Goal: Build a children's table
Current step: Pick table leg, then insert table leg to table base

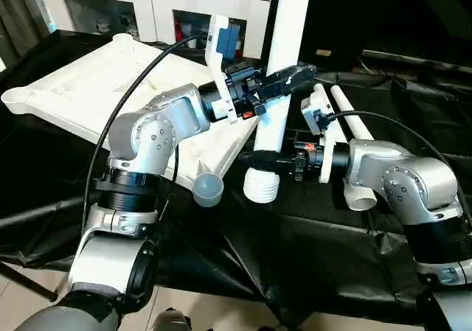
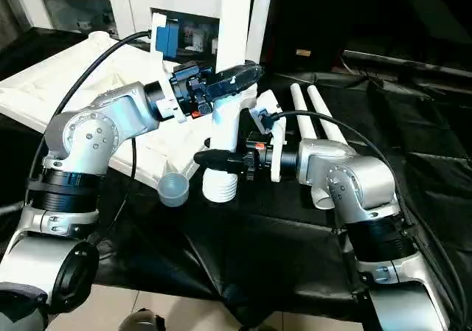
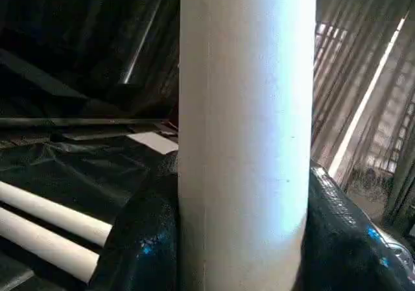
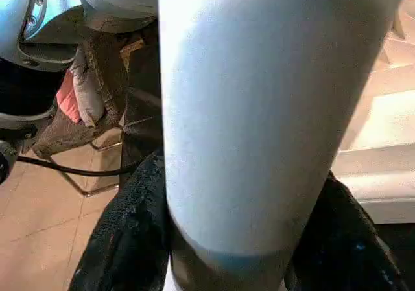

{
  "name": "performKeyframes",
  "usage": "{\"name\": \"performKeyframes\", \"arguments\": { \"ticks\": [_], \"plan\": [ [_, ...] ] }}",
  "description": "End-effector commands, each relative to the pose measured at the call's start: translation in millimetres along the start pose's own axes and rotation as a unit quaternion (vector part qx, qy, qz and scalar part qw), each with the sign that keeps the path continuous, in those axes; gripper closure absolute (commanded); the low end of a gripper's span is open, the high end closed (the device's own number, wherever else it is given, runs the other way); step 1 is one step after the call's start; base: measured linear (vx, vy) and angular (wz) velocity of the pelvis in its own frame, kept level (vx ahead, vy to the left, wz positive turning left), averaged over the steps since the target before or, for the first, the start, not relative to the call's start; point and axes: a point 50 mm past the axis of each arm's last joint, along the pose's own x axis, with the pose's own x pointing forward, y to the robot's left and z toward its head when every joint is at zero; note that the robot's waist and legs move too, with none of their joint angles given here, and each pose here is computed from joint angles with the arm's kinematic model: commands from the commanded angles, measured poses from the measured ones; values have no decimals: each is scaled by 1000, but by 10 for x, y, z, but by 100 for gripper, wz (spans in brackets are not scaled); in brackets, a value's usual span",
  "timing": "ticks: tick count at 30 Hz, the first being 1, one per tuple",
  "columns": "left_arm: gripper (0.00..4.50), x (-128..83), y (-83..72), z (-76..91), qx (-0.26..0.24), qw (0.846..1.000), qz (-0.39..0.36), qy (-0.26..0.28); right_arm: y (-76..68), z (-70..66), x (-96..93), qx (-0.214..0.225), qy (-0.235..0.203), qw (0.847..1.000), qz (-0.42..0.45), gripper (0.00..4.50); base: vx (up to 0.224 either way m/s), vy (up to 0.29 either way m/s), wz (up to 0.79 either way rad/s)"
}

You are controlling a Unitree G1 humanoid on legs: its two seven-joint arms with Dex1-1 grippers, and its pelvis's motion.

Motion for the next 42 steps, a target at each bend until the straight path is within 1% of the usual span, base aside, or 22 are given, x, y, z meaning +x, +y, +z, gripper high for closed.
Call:
{"name": "performKeyframes", "arguments": {
  "ticks": [1,4,6,9,11,12,14,16,17,19,21,22,23,24,27,28,30,33,34,36,40,42],
  "plan": [
    [268,27,-64,87,16,1000,-17,-7,-75,-40,-48,12,15,999,-31,259,0,0,0],
    [268,25,-46,90,30,1000,-4,-4,-76,-38,-44,11,13,999,-30,259,0,0,0],
    [212,21,-33,95,21,1000,2,-8,-76,-34,-36,9,10,999,-30,259,0,0,0],
    [189,16,-28,115,16,1000,3,-17,-81,-26,-29,7,5,999,-31,259,0,0,0],
    [155,14,-6,185,37,998,18,-52,-95,-1,-19,7,-12,999,-34,259,0,0,0],
    [155,13,5,201,38,997,24,-61,-97,3,-17,8,-15,999,-35,259,0,0,0],
    [150,-18,66,364,48,987,57,-146,-124,33,5,15,-46,998,-48,259,0,0,0],
    [150,-37,83,416,39,982,65,-174,-135,43,14,18,-58,997,-54,259,0,0,0],
    [150,-96,123,528,32,969,84,-228,-172,71,33,23,-86,993,-72,259,0,0,0],
    [150,-186,165,618,40,959,103,-261,-243,115,48,26,-119,987,-109,259,0,0,0],
    [150,-250,196,653,52,957,116,-259,-314,151,44,29,-140,979,-144,260,0,0,0],
    [150,-299,222,652,70,961,125,-237,-382,174,30,33,-155,971,-177,260,0,0,0],
    [150,-345,259,564,132,969,133,-158,-459,175,3,26,-157,962,-221,260,0,0,0],
    [150,-363,277,488,168,971,134,-106,-487,168,-12,20,-153,959,-239,260,0,0,0],
    [150,-487,351,83,271,953,101,92,-470,78,-17,-11,-128,961,-243,260,0,0,0],
    [150,-509,360,32,275,950,95,111,-458,69,-17,-18,-128,962,-241,260,0,0,0],
    [150,-625,401,-188,283,938,64,188,-431,-9,-28,-39,-108,964,-241,260,0,0,0],
    [150,-796,433,-389,288,916,30,279,-444,-76,-71,-32,-105,963,-247,260,0,0,0],
    [150,-939,490,-471,290,892,32,346,-470,-105,-98,-34,-104,961,-255,260,0,0,0],
    [150,-1019,533,-499,297,874,41,381,-483,-118,-111,-36,-102,960,-259,260,0,0,0],
    [150,-1296,680,-510,319,817,57,477,-517,-148,-156,-58,-86,957,-269,260,0,0,0],
    [150,-1317,693,-497,319,815,59,480,-519,-146,-163,-60,-86,957,-270,260,0,0,0]
  ]
}}
